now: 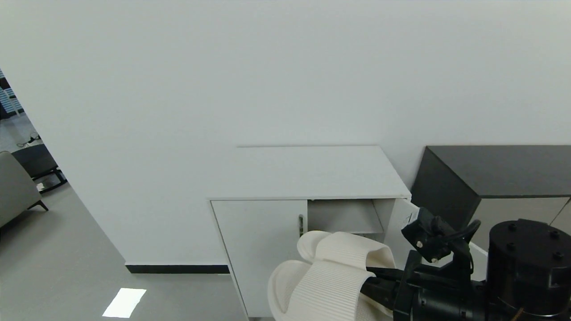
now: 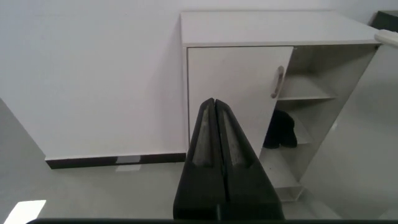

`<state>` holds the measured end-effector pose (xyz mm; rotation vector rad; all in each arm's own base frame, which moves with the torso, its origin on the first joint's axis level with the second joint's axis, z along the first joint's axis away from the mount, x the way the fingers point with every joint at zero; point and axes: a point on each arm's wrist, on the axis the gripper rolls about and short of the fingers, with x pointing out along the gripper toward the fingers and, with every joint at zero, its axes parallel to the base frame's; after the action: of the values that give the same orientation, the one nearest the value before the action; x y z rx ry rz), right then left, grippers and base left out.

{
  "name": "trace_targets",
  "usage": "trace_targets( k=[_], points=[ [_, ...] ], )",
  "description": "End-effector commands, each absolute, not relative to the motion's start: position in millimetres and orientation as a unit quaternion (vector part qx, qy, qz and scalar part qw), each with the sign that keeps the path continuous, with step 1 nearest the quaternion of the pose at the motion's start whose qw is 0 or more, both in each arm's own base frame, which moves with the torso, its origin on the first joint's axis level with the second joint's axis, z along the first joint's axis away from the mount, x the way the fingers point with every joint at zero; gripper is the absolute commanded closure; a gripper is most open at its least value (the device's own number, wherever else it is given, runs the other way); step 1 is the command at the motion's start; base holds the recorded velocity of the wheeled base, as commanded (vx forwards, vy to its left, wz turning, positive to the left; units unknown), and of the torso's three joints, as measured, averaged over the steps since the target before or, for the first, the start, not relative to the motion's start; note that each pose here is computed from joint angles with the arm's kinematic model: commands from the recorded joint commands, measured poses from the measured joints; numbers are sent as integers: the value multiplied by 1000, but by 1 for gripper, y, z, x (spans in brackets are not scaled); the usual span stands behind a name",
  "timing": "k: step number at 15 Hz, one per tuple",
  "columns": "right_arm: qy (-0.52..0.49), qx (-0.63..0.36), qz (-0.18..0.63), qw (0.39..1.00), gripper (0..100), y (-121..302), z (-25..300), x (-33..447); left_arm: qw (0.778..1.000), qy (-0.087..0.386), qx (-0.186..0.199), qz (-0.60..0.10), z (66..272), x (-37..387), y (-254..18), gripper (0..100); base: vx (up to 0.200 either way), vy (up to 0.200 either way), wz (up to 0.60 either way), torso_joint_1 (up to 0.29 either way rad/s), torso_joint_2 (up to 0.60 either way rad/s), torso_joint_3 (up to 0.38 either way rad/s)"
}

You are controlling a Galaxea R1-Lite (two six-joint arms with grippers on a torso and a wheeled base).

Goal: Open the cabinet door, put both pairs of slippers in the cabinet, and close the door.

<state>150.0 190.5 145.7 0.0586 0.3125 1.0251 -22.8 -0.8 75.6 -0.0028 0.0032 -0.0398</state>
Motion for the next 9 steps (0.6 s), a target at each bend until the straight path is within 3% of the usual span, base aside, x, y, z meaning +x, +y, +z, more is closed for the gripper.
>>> trace_targets(
  k=[1, 4, 9],
  points=[
    [151, 27, 489, 859, 100, 191, 144, 150, 1000, 2, -2, -20, 75, -23, -1, 100, 0, -200, 0, -2, 7, 2],
    [147, 29, 490, 859, 100, 190, 145, 150, 1000, 1, -3, -20, 76, -23, -1, 100, 0, -200, 0, 7, 1, 5],
    [146, 29, 490, 859, 100, 190, 143, 149, 1000, 2, -3, -20, 75, -23, -1, 100, 0, 0, 0, 0, 0, 0]
  ],
)
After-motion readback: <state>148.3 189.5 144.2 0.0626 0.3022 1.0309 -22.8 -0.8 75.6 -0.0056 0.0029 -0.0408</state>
